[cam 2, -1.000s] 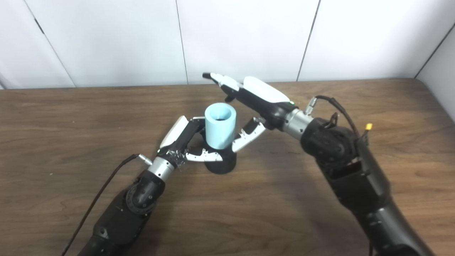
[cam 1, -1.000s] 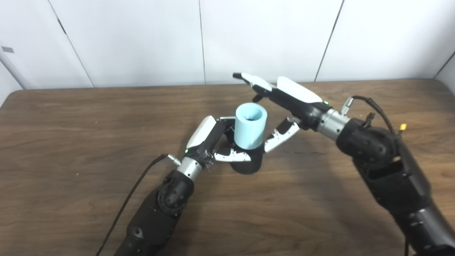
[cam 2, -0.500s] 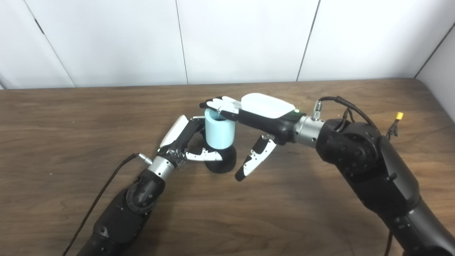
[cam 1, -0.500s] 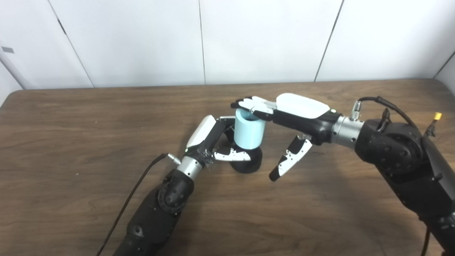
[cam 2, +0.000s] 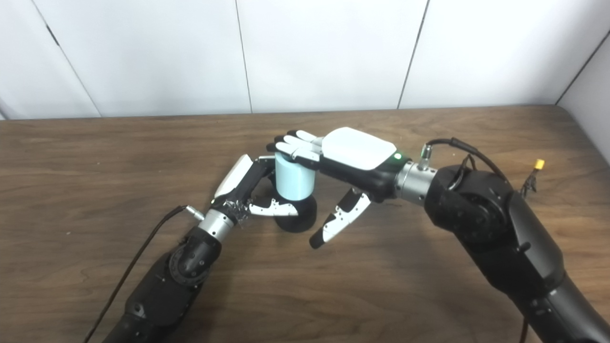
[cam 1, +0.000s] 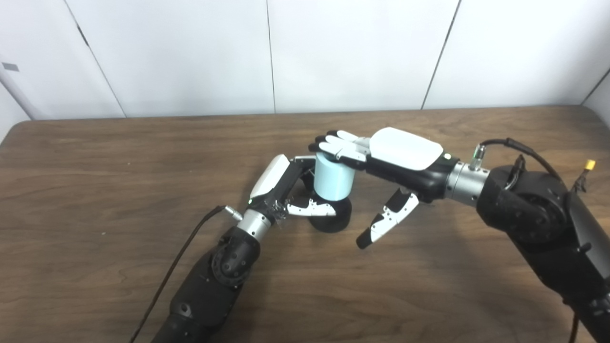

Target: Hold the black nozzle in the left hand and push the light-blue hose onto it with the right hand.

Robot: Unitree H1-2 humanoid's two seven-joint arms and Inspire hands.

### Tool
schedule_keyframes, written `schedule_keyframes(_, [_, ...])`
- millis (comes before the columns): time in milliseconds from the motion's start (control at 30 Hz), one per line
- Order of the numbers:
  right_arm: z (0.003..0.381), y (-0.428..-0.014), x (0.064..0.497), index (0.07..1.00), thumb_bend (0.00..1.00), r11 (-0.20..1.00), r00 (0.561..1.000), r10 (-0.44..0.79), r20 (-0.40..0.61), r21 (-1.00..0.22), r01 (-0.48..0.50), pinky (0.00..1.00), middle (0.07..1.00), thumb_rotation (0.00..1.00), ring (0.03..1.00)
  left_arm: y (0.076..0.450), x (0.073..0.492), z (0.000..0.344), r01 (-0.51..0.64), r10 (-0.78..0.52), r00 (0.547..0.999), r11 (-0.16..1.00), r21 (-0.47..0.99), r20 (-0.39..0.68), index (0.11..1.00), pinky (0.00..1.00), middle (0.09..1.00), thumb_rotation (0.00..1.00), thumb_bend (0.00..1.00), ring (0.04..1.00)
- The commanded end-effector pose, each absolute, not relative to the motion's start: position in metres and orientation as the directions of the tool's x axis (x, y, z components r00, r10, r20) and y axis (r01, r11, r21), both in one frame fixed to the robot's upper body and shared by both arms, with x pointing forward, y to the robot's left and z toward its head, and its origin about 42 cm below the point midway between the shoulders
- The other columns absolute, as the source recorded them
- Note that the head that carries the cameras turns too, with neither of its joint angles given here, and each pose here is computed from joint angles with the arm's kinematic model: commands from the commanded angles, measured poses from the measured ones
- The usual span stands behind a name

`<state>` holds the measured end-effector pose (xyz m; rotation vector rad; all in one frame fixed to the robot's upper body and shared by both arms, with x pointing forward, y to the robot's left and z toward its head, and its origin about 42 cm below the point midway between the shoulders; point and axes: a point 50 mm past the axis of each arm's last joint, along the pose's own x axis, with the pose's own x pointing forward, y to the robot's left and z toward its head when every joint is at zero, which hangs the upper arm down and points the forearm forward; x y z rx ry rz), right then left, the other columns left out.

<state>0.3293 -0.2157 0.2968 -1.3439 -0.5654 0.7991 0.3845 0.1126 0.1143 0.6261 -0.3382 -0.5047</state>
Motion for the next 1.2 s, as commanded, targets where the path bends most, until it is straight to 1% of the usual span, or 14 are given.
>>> schedule_keyframes(0, [0.303,-0.216,0.324,0.957,0.80,-0.044,0.594,0.796,-0.116,-0.990,-0.134,0.90,0.984,0.61,0.992,0.135,0.356,0.058,0.433,-0.518,0.853,0.635,0.639,-0.064,0.530,0.44,0.461,0.00,0.50,0.431])
schedule_keyframes(167, [0.288,-0.216,0.321,0.902,0.81,-0.169,0.585,0.775,-0.238,-0.971,-0.170,0.89,0.949,0.62,0.961,0.134,0.357,0.058,0.434,-0.521,0.852,0.638,0.636,-0.059,0.536,0.44,0.463,0.00,0.50,0.428])
schedule_keyframes(300, [0.273,-0.215,0.320,0.885,0.82,-0.269,0.582,0.745,-0.328,-0.945,-0.188,0.87,0.934,0.63,0.958,0.134,0.357,0.058,0.432,-0.520,0.852,0.638,0.637,-0.057,0.534,0.44,0.463,0.00,0.50,0.427])
schedule_keyframes(367, [0.267,-0.214,0.319,0.891,0.83,-0.300,0.583,0.729,-0.359,-0.933,-0.199,0.89,0.937,0.65,0.959,0.134,0.357,0.058,0.431,-0.519,0.853,0.638,0.638,-0.057,0.536,0.44,0.464,0.00,0.50,0.427])
schedule_keyframes(467, [0.260,-0.212,0.316,0.895,0.83,-0.324,0.581,0.715,-0.388,-0.921,-0.216,0.92,0.941,0.64,0.961,0.135,0.356,0.058,0.428,-0.518,0.854,0.639,0.639,-0.054,0.531,0.44,0.463,0.00,0.50,0.427])
schedule_keyframes(600, [0.254,-0.208,0.314,0.911,0.82,-0.350,0.580,0.701,-0.414,-0.909,-0.226,0.93,0.954,0.65,0.974,0.135,0.356,0.059,0.431,-0.520,0.852,0.642,0.634,-0.051,0.536,0.45,0.466,0.00,0.50,0.429])
schedule_keyframes(800, [0.245,-0.203,0.310,0.909,0.83,-0.358,0.561,0.711,-0.424,-0.905,-0.231,0.89,0.955,0.66,0.969,0.134,0.356,0.058,0.425,-0.524,0.851,0.642,0.637,-0.040,0.532,0.44,0.464,0.00,0.50,0.429])
schedule_keyframes(900, [0.242,-0.203,0.308,0.919,0.83,-0.361,0.559,0.705,-0.436,-0.899,-0.246,0.89,0.963,0.67,0.978,0.134,0.356,0.058,0.425,-0.523,0.851,0.645,0.635,-0.038,0.529,0.44,0.466,0.00,0.50,0.431])
schedule_keyframes(1167, [0.234,-0.209,0.306,0.996,0.80,-0.313,0.613,0.675,-0.411,-0.912,-0.266,0.91,1.000,0.70,1.000,0.134,0.356,0.059,0.422,-0.519,0.854,0.642,0.640,-0.042,0.528,0.44,0.465,0.00,0.50,0.432])
